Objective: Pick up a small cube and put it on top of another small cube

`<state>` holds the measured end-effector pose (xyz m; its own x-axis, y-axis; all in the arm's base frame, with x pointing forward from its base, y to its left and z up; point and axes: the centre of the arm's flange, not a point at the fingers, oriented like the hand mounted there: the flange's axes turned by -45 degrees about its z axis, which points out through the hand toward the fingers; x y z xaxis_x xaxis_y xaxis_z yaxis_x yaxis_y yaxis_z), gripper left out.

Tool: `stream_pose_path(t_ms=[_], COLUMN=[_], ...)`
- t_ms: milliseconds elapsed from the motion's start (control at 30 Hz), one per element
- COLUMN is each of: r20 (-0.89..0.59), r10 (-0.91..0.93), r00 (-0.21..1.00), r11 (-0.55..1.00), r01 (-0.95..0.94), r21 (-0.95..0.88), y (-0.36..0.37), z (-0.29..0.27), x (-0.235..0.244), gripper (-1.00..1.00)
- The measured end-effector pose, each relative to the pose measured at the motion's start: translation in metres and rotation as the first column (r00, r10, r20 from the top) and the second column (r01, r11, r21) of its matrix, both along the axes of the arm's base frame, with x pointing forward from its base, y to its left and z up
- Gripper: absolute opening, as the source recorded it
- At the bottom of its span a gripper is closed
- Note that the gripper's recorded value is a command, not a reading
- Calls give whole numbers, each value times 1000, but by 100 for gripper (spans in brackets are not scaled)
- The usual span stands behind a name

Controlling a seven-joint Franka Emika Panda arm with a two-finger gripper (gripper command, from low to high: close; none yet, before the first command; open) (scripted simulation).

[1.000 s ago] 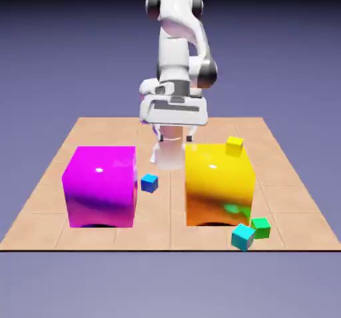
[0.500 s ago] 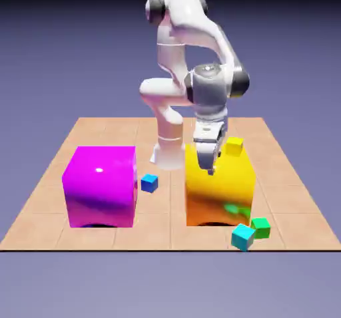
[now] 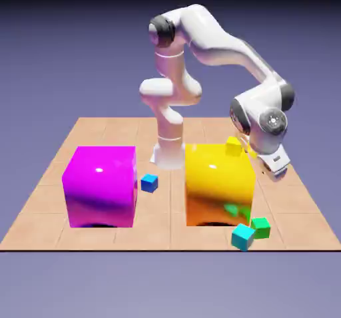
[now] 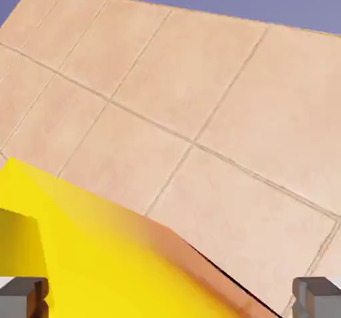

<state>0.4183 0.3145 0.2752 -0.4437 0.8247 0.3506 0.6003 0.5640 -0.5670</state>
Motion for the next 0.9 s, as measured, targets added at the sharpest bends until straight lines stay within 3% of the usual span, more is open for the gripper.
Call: stream_pose_path(t_ms=[433, 700, 767, 833, 900], r20=[424, 694, 780, 798, 799], r10=[-1, 65, 37, 30, 31], r00=[905, 717, 624, 601, 601], r11=[895, 829, 806, 801, 801], r01=[190, 349, 443, 463, 464], r21=[-403, -438, -392, -379, -379], y=[39, 72, 61, 58, 41], z=[-72, -112, -105, -102, -147], x=[12, 11, 40, 47, 51], gripper=[0, 0, 0, 0, 0])
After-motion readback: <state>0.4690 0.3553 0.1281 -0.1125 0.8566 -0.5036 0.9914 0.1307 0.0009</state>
